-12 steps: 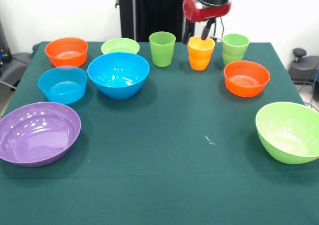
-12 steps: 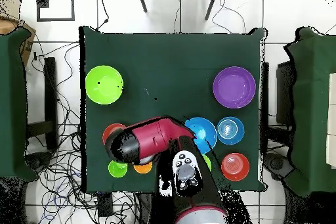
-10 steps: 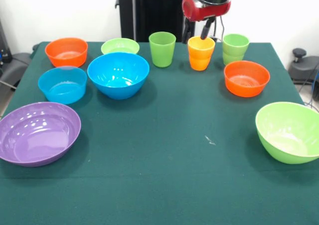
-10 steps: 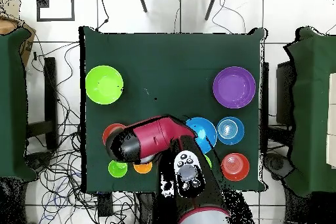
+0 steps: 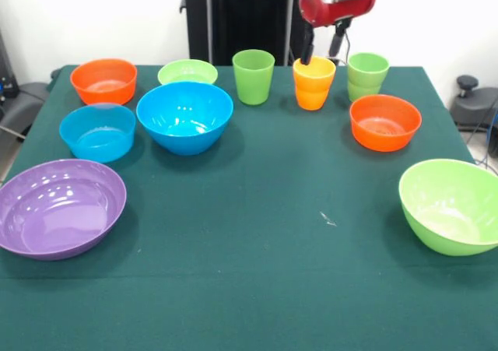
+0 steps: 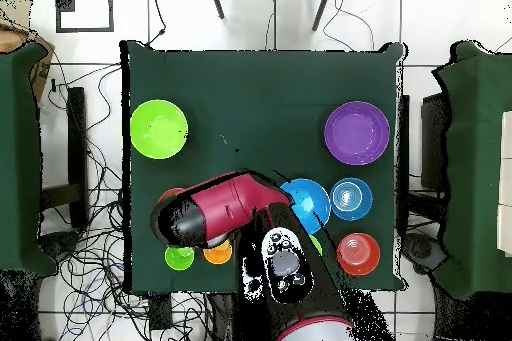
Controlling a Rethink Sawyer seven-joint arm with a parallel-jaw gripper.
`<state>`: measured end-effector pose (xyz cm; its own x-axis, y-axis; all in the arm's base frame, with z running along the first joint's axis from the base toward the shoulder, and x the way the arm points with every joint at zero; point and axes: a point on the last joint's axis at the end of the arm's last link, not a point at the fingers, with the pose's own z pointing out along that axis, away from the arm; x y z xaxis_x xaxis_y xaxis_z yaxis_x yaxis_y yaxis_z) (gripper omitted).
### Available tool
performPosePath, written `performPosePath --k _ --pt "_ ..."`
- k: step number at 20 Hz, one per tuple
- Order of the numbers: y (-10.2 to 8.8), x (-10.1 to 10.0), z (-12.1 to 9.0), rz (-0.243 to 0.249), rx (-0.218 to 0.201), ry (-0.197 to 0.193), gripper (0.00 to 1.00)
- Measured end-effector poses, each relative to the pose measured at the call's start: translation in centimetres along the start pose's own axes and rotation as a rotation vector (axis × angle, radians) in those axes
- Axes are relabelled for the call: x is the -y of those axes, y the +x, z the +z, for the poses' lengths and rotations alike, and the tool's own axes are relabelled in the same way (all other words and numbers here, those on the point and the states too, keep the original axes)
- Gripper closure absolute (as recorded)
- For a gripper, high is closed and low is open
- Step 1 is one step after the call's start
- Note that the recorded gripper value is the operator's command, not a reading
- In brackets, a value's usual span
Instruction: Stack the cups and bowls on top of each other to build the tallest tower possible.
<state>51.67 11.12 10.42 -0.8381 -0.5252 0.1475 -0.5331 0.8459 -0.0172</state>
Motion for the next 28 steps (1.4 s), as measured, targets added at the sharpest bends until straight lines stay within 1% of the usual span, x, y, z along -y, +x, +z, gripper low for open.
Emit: performPosePath --k 5,9,13,16,20,24,26,28 --pt "0.0 -0.9 -0.1 -0.019 0.006 -0.022 0.0" --pt "0.5 -0.8 0.0 -0.03 0.007 -0.029 0.0" --pt "1.3 -0.5 0.4 -0.04 -0.002 -0.027 0.0" --pt "1.8 -0.1 0.7 -0.052 -0.008 -0.017 0.0" --pt "2.3 -0.1 1.6 -0.079 -0.02 -0.008 0.0" --pt "3.0 -0.5 3.1 -0.112 -0.042 -0.011 0.0" --pt "3.5 -1.0 4.3 -0.14 -0.056 -0.016 0.0" --pt "3.7 -1.4 5.1 -0.157 -0.063 -0.02 0.0"
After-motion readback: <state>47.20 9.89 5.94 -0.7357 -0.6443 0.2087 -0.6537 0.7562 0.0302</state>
